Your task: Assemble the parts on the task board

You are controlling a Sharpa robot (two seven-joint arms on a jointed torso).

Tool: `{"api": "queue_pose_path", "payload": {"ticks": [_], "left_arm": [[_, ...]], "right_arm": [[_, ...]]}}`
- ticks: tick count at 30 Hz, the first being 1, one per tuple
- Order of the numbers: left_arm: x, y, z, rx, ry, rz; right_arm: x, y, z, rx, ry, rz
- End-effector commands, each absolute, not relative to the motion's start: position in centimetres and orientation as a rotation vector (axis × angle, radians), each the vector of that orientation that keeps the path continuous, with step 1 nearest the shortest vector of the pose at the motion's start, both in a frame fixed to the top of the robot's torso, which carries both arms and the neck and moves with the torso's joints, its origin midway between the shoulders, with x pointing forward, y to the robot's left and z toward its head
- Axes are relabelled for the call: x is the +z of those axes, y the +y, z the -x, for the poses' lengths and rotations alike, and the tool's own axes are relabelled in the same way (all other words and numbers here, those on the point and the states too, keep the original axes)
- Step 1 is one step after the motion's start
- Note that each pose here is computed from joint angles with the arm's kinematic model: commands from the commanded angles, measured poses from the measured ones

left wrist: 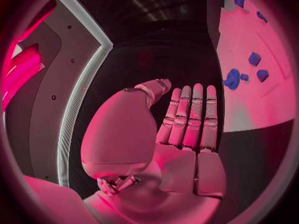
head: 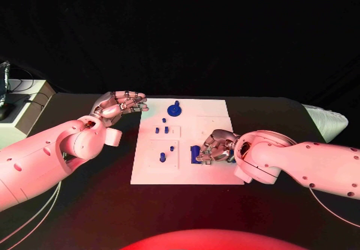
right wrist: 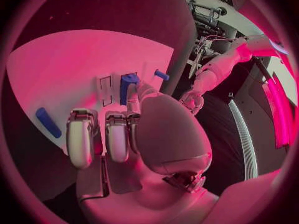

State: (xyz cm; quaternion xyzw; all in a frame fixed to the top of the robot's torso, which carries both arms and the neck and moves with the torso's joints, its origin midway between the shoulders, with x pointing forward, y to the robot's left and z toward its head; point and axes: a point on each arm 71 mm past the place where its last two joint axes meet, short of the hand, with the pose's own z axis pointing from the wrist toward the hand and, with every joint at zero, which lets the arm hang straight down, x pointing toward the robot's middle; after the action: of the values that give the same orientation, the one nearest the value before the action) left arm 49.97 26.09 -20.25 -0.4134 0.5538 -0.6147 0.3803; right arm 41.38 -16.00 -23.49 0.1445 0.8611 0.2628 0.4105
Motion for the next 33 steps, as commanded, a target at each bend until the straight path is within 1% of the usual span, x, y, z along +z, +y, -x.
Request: {"api": "queue_pose_path", "payload": {"ticks": [1, 9, 21, 26, 33], "left_arm": [[-20.2, 25.9, -49.9, -1.587, 1.413, 1.051], [-20.2, 25.9, -49.9, -1.587, 1.414, 1.051], [-20.2, 25.9, -49.9, -1.587, 1.415, 1.051], [-20.2, 25.9, -49.9, -1.587, 1.416, 1.051], [-20.2, 26.0, -50.0, -1.583, 1.416, 1.053]], "right_arm": [[-23.6, -16.0, -41.6, 0.626, 2.150, -0.354], [-24.2, -15.7, -41.8, 0.588, 2.146, -0.340], [-24.1, -15.7, -41.6, 0.598, 2.117, -0.343], [-23.8, -16.0, -41.5, 0.633, 2.081, -0.376], [-22.8, -16.8, -41.7, 0.758, 1.981, -0.484]]}}
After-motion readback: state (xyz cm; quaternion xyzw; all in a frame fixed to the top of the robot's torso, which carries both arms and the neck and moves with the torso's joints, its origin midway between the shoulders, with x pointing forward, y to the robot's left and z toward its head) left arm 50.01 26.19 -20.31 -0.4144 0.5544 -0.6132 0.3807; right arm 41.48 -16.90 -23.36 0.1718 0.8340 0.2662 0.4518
